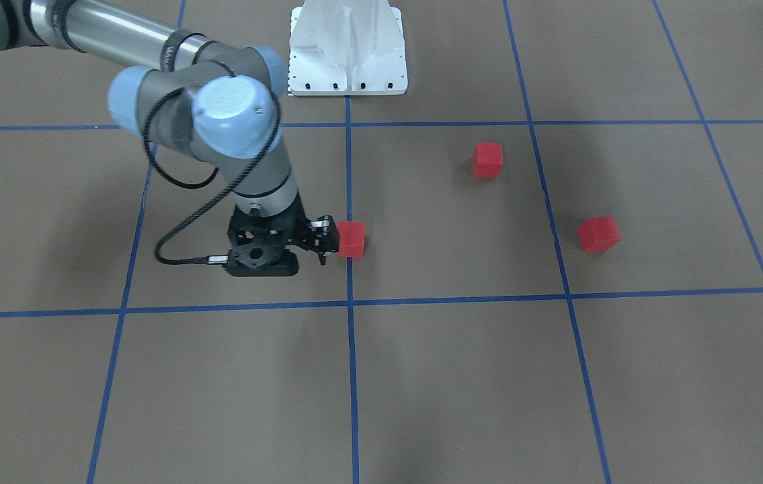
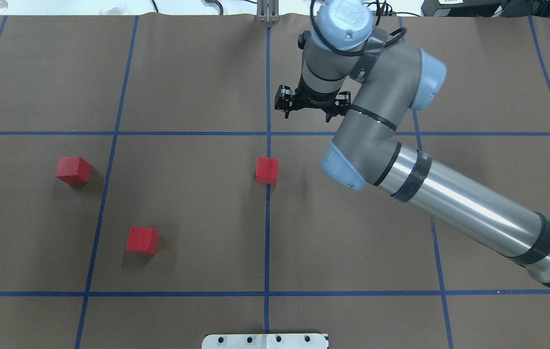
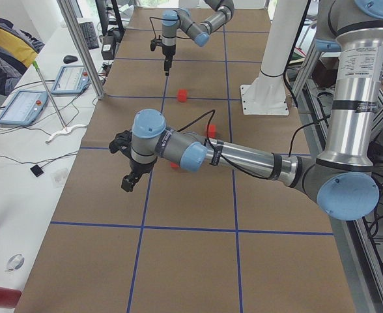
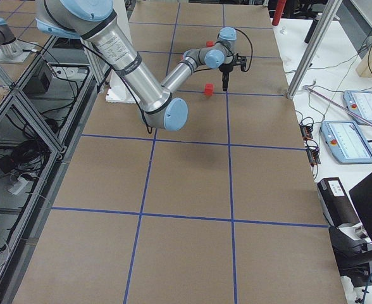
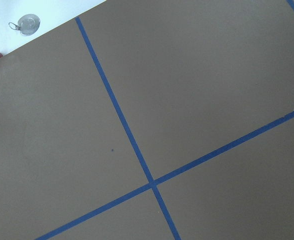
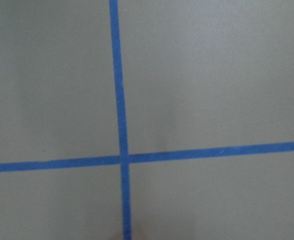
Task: Form red blocks into L shape at center
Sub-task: 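Release the cube at center and lift the right gripper away, then reach the left gripper to the farther red cube and grasp it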
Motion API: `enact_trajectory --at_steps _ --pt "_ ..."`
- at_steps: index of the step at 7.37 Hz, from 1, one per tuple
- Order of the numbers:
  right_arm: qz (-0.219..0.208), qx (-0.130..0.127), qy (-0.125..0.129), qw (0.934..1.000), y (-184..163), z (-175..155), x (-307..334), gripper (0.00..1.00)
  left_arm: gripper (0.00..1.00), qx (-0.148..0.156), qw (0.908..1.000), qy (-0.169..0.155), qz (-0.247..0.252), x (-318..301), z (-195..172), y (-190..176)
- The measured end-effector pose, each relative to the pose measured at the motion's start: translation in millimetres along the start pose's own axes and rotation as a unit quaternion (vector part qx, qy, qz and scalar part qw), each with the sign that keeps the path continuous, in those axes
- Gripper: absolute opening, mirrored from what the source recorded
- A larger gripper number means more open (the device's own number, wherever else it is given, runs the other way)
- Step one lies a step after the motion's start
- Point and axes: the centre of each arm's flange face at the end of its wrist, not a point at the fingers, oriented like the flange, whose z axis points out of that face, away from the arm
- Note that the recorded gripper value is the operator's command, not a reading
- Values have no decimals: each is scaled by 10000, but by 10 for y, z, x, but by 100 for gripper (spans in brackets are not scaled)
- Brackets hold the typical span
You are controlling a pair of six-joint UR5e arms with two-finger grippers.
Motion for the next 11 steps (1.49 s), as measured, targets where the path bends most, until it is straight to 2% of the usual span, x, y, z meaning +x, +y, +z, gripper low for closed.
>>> enact_trajectory --at_steps 1,3,4,6,8,11 --pt "-199 79 33 9998 -214 -200 647 99 100 26 9998 190 -112 320 231 -117" --pt "-782 102 172 9967 -610 -527 1907 99 100 -69 9945 563 -884 937 668 -227" --pt "-917 103 241 9954 -724 -649 2434 99 100 -179 9893 599 -1321 1152 856 -230" --pt "-1180 47 395 9922 -743 -729 3272 99 100 -312 9781 371 -2024 1610 1234 -299" --pt "-1189 -67 455 9918 -645 -699 3755 99 100 -383 9739 238 -2225 2062 1527 -339" --pt "-1179 -89 495 9918 -594 -687 3891 99 99 -495 9754 126 -2146 2473 1807 -260"
